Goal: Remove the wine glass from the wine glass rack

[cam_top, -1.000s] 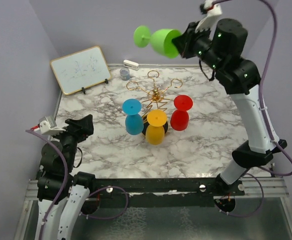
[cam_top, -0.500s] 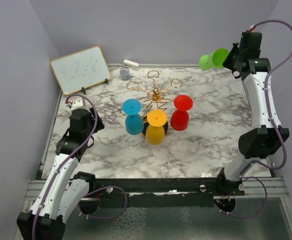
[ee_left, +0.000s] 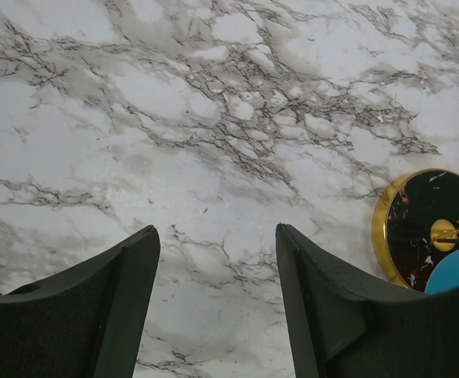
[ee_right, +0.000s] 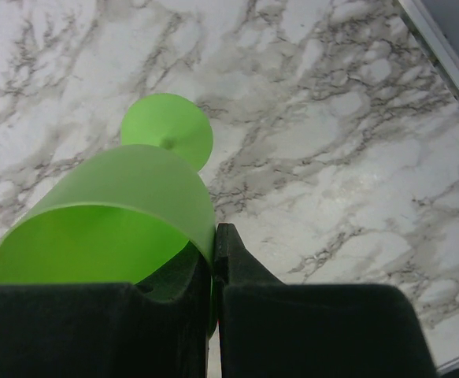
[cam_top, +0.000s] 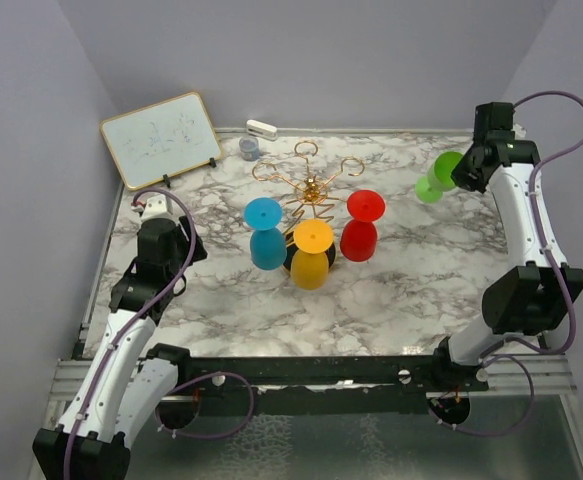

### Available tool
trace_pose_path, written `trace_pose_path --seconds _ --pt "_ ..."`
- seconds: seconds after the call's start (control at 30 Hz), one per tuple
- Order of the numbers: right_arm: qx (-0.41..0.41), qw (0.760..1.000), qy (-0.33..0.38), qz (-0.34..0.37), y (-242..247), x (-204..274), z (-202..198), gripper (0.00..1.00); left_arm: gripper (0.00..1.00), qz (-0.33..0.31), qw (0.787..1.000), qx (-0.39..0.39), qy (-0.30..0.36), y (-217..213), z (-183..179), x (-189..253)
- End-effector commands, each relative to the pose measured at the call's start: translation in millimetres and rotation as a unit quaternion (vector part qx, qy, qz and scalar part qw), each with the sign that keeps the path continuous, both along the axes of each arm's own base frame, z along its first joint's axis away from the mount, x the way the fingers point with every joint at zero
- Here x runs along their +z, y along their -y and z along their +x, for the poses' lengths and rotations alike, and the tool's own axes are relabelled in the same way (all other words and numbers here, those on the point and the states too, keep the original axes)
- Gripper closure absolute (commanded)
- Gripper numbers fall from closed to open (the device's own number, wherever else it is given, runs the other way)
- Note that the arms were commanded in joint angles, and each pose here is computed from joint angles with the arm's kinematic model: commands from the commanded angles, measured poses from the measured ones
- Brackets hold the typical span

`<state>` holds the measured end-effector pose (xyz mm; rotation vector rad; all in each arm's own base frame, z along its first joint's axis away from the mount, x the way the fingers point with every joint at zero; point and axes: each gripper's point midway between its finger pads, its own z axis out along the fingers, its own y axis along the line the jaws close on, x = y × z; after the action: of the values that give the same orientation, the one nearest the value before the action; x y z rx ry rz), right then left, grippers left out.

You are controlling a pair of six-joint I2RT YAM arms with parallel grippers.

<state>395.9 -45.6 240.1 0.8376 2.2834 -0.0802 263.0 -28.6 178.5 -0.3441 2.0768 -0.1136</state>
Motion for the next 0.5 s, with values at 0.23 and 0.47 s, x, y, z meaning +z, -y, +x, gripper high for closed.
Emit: trace_pose_path --seconds 0.23,0.47 --pt "-0.078 0.994 -0.079 -0.004 12 -64 -45 0.99 0.37 -0.001 1.000 -0.009 0.007 1 -5 7" --pt "-0.072 0.994 -0.086 0.008 7 -79 -47 0.87 0.37 -0.006 1.000 -0.016 0.006 4 -6 5"
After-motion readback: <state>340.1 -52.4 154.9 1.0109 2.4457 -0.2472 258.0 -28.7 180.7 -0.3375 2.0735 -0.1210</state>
